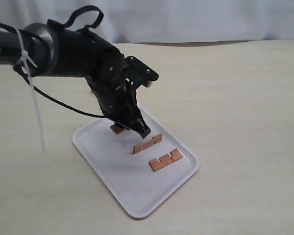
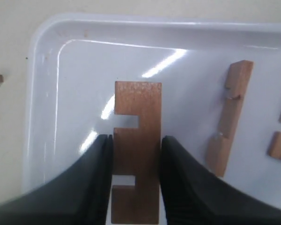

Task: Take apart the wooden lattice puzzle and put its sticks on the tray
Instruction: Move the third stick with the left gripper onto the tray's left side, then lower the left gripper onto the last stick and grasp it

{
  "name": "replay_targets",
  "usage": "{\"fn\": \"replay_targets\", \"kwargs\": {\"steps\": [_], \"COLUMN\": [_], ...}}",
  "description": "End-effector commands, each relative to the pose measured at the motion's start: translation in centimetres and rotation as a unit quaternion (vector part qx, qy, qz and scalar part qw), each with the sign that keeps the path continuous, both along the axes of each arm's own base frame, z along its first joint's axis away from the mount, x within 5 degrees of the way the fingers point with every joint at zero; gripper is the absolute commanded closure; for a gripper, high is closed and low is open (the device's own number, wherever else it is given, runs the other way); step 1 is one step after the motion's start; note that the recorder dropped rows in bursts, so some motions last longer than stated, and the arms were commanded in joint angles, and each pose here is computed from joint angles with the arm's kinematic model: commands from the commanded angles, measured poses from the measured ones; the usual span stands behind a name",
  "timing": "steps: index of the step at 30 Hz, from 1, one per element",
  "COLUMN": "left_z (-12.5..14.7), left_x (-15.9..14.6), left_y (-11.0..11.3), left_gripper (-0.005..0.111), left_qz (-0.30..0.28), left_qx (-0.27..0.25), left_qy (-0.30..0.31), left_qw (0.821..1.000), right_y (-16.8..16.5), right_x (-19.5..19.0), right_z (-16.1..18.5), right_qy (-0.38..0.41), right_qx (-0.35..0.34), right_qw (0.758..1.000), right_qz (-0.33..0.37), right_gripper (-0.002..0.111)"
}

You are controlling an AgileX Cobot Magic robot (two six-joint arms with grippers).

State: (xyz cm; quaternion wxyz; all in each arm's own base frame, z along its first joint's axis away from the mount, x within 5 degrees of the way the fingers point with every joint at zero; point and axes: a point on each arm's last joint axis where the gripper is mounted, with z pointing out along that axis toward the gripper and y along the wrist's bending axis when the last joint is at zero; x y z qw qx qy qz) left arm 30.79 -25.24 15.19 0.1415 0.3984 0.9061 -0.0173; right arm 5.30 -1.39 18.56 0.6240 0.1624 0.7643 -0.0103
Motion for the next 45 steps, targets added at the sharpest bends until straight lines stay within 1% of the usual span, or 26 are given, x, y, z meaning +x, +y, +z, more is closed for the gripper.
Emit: {"fn": "replay_targets", "kwargs": {"steps": [1,5,7,12,13,15,19,24,27,29,32,37,41,43,45], "left_z": [-1.7,-2.1,-2.1,-2.0,-2.0,-1.8,-0.4,2.9,5.0,6.2,6.9,6.7,5.5,4.8,4.1], "left_x": [0.2,0.3,0.3,0.5,0.6,0.6,0.7,0.9,1.2,1.7,3.1,6.0,7.4,8.0,8.4], "left_y": [-0.3,-0.4,-0.4,-0.5,-0.5,-0.4,-0.3,-0.2,0.3,1.0,2.7,7.2,9.6,10.2,10.1], "left_gripper": [0.107,0.105,0.099,0.066,0.061,0.055,0.054,0.054,0.054,0.054,0.054,0.054,0.054,0.054,0.054], "left_qz": [-0.007,-0.009,-0.009,-0.012,-0.017,-0.023,-0.031,-0.019,-0.011,0.011,0.074,0.217,0.267,0.282,0.286], "left_qx": [0.006,0.007,0.006,0.002,0.004,0.008,0.005,-0.037,-0.061,-0.081,-0.109,-0.146,-0.141,-0.132,-0.118], "left_qy": [0.007,0.007,0.006,-0.003,-0.010,-0.016,-0.037,-0.082,-0.114,-0.131,-0.142,-0.139,-0.128,-0.117,-0.101], "left_qw": [1.000,1.000,1.000,1.000,1.000,1.000,0.999,0.996,0.991,0.988,0.981,0.955,0.945,0.943,0.945], "right_y": [0.0,0.0,0.0,0.0,0.0,0.0,0.0,0.0,0.0,0.0,0.0,0.0,0.0,0.0,0.0], "right_x": [0.0,0.0,0.0,0.0,0.0,0.0,0.0,0.0,0.0,0.0,0.0,0.0,0.0,0.0,0.0], "right_z": [0.1,0.1,0.1,0.1,0.1,0.1,0.1,0.1,0.1,0.1,0.1,0.1,0.1,0.1,0.1], "right_qy": [-0.009,-0.009,-0.009,-0.009,-0.009,-0.009,-0.009,-0.009,-0.009,-0.009,-0.009,-0.009,-0.009,-0.009,-0.009], "right_qx": [-0.003,-0.003,-0.003,-0.003,-0.003,-0.003,-0.003,-0.003,-0.003,-0.003,-0.003,-0.003,-0.003,-0.003,-0.003], "right_qw": [1.000,1.000,1.000,1.000,1.000,1.000,1.000,1.000,1.000,1.000,1.000,1.000,1.000,1.000,1.000], "right_qz": [-0.003,-0.003,-0.003,-0.003,-0.003,-0.003,-0.003,-0.003,-0.003,-0.003,-0.003,-0.003,-0.003,-0.003,-0.003], "right_gripper": [0.104,0.104,0.104,0.104,0.104,0.104,0.104,0.104,0.104,0.104,0.104,0.104,0.104,0.104,0.104]}}
